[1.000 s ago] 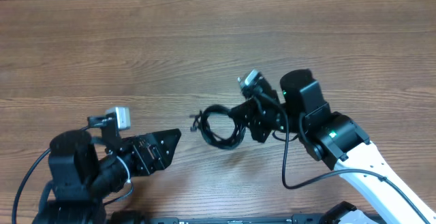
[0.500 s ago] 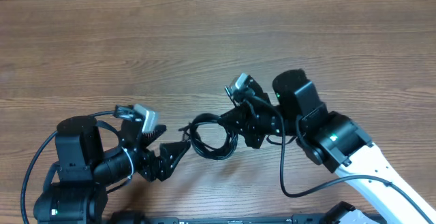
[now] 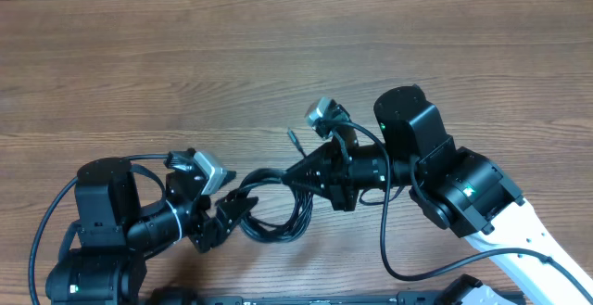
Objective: Untangle cables
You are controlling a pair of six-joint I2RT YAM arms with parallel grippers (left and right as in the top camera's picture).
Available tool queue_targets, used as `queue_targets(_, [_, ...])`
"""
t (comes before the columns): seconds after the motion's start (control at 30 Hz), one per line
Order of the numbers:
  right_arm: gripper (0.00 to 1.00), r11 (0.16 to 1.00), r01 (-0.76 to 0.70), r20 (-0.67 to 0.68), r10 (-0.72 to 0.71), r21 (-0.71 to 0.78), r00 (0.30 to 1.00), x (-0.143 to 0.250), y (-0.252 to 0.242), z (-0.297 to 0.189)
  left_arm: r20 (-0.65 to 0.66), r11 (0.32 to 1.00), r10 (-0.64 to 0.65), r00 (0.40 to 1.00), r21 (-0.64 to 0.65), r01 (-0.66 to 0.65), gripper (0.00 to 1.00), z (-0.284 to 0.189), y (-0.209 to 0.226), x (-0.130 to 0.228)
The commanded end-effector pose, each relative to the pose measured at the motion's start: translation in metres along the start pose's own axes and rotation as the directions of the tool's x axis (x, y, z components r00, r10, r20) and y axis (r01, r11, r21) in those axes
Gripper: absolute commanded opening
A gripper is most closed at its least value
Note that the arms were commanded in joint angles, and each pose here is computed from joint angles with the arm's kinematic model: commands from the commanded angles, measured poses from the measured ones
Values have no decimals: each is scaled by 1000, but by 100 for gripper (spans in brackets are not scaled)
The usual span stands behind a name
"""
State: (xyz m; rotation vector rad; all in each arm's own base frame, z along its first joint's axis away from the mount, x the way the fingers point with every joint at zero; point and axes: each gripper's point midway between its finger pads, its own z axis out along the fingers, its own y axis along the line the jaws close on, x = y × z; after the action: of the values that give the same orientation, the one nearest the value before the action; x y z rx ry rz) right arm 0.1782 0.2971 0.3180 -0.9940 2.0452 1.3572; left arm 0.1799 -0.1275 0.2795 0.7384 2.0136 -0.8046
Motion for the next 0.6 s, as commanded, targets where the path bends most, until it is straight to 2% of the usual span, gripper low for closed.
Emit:
queue_targets(0.0, [4,989,21,10,-20,-145,1000,-9,38,-11,15,999,33,999,6,-33,23,0,0,-2])
queue_targets(0.03, [4,989,19,9,-18,-148,1000,-9,39,-11,16,999,35,999,5,-35,6,0,0,-3])
queue_targets(0.07, [4,989,20,9,-19,-147,1000,-9,39,-11,17,999,36,999,5,-36,4,0,0,-3])
queue_targets(0.43, [4,999,-5,32,4,34,999,-11,7,-9,16,999,34,999,6,-34,4,0,0,-3])
queue_targets(0.47, [9,999,-11,30,10,53,999,-10,3,-10,16,999,34,999,6,-34,4,0,0,-3])
queue_targets(0.5, [40,997,-12,25,10,76,1000,-8,-1,-10,18,1000,23,1000,14,-24,4,0,-1,-3])
queue_targets(0.57, [64,996,-15,19,14,92,1000,-6,-4,-9,24,999,18,1000,36,-19,4,0,-5,-3])
